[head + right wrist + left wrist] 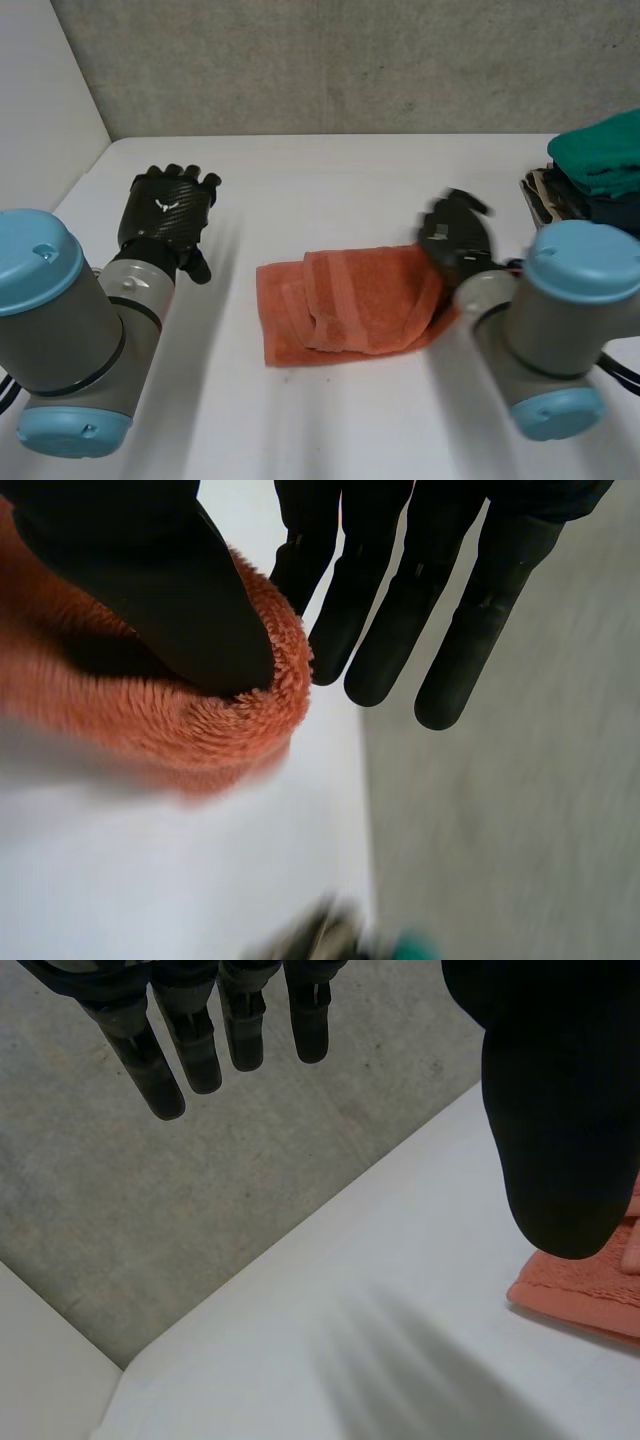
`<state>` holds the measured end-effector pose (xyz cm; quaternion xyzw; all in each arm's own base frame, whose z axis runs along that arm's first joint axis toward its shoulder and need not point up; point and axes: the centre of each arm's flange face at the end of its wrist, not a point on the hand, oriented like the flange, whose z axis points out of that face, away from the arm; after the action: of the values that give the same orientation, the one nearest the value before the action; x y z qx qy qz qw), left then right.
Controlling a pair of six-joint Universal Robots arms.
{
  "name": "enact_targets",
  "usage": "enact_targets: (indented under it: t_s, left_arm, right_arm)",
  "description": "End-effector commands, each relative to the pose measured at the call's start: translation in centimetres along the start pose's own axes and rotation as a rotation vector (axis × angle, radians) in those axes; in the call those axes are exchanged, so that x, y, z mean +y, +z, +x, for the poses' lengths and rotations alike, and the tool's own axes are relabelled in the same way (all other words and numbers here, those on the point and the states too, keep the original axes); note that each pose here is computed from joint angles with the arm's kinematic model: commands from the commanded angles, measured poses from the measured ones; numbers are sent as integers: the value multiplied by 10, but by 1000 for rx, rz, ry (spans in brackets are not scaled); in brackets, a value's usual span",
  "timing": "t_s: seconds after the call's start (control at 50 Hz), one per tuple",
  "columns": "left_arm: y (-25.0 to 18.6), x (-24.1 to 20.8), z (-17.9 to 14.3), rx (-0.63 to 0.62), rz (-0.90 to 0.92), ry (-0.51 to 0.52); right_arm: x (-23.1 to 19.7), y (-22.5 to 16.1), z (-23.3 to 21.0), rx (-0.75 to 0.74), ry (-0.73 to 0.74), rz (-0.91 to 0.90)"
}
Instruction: Fold the laundry.
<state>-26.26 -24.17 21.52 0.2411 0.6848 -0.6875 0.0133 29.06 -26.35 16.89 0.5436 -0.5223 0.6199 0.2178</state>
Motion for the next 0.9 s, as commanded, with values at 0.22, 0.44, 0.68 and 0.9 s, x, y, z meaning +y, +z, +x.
enact_targets:
  t_s: [0.22, 0.44, 0.68, 0.9]
  left_arm:
    - [6, -6, -11, -39, 25, -59]
    - [9, -29, -3, -21, 134, -168]
    - [-2, -24, 95, 369, 133, -199]
    - [1, 37, 96, 223, -197, -102]
  right_arm:
    - [-121, -57, -112, -262, -2, 551]
    - [-80, -36, -2, -176, 795, 335]
    - [-20, -9, 40, -183, 1087, 28]
    - [-12, 23, -12, -468, 1110, -62]
